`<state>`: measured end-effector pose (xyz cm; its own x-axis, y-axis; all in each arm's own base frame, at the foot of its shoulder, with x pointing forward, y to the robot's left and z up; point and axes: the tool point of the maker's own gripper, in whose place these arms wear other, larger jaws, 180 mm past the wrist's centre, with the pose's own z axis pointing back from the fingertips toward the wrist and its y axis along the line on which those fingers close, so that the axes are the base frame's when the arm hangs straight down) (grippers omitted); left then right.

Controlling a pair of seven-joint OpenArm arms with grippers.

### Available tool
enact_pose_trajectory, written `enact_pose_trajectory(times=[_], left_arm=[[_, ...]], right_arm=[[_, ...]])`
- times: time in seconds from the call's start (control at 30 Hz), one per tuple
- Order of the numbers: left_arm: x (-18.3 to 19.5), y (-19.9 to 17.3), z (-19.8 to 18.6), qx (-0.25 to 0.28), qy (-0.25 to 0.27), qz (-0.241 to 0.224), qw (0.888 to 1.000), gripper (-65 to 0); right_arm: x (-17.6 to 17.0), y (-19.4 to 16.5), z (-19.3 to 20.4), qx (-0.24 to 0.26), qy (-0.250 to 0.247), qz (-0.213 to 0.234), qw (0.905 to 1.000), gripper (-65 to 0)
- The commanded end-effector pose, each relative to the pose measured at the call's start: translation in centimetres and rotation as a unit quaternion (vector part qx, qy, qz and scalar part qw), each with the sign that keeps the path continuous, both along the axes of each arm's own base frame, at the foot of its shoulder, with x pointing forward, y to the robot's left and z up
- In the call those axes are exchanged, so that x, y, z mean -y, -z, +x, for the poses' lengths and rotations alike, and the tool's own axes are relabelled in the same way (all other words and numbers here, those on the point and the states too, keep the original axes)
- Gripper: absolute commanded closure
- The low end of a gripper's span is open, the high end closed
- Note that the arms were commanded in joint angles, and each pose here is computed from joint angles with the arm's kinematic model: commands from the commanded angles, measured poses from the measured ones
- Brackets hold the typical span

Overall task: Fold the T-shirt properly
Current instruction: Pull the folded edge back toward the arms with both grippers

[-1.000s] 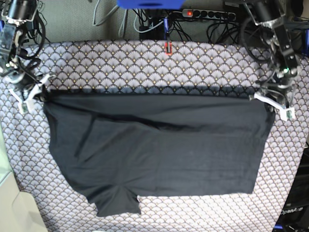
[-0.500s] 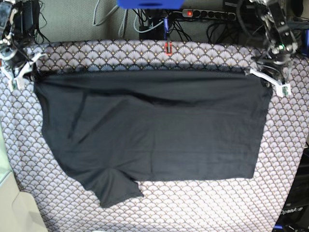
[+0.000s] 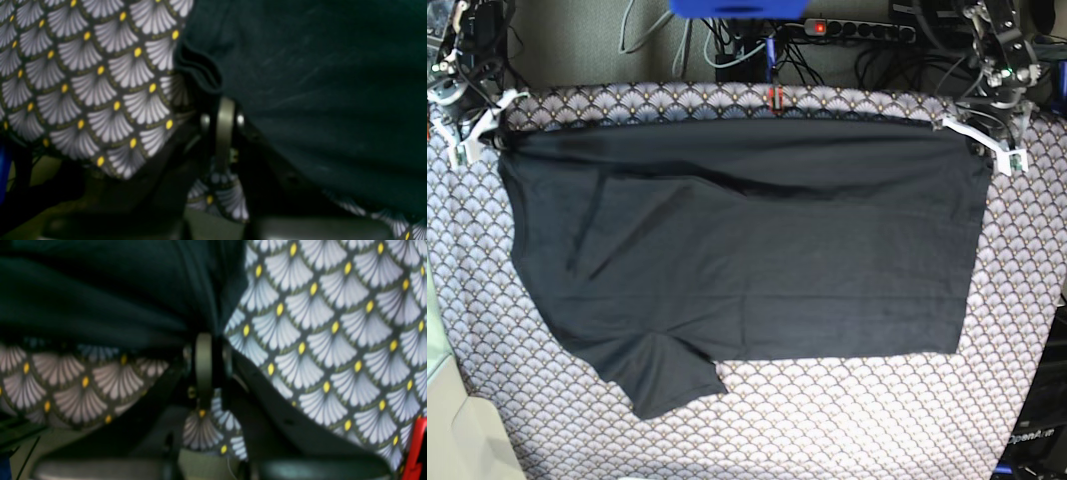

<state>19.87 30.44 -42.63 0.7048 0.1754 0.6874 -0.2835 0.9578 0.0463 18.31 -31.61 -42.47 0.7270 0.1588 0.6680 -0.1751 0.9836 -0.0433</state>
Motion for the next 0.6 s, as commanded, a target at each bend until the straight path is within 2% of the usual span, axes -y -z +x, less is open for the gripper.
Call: enact_pose_trajectory(times=[0.0, 0.13, 0.23, 0.33, 0.43, 0.57], left_arm=[[-1.1, -1.2, 0.5, 0.015, -0.004, 0.021, 1.000, 0.0], [-1.0, -1.2, 0.7, 0.016, -0.002, 0.021, 1.000, 0.0], [-1.2, -1.5, 1.1, 0.021, -0.001, 0.023, 1.000, -1.6], [-0.9, -1.6, 1.3, 0.023, 0.009, 0.021, 0.999, -13.9], [0.5, -1.6, 1.7, 0.024, 0.058, 0.010, 0.998, -25.3], [1.6, -1.5, 1.7, 0.023, 0.093, 0.002, 0.995, -29.9]], right_arm=[[1.2, -1.1, 0.7, 0.017, 0.004, -0.015, 0.9997, 0.0], [1.3, -1.0, 0.5, 0.012, 0.005, -0.016, 0.9998, -0.3], [1.4, -0.5, -0.1, -0.010, 0.006, -0.020, 0.9997, -7.4], [1.4, -0.5, -0.1, -0.011, 0.006, -0.021, 0.9997, -17.6], [1.4, -0.3, -0.7, -0.018, 0.006, -0.021, 0.9996, -24.0], [1.6, -0.3, -1.2, -0.022, 0.008, -0.023, 0.9995, -26.2]])
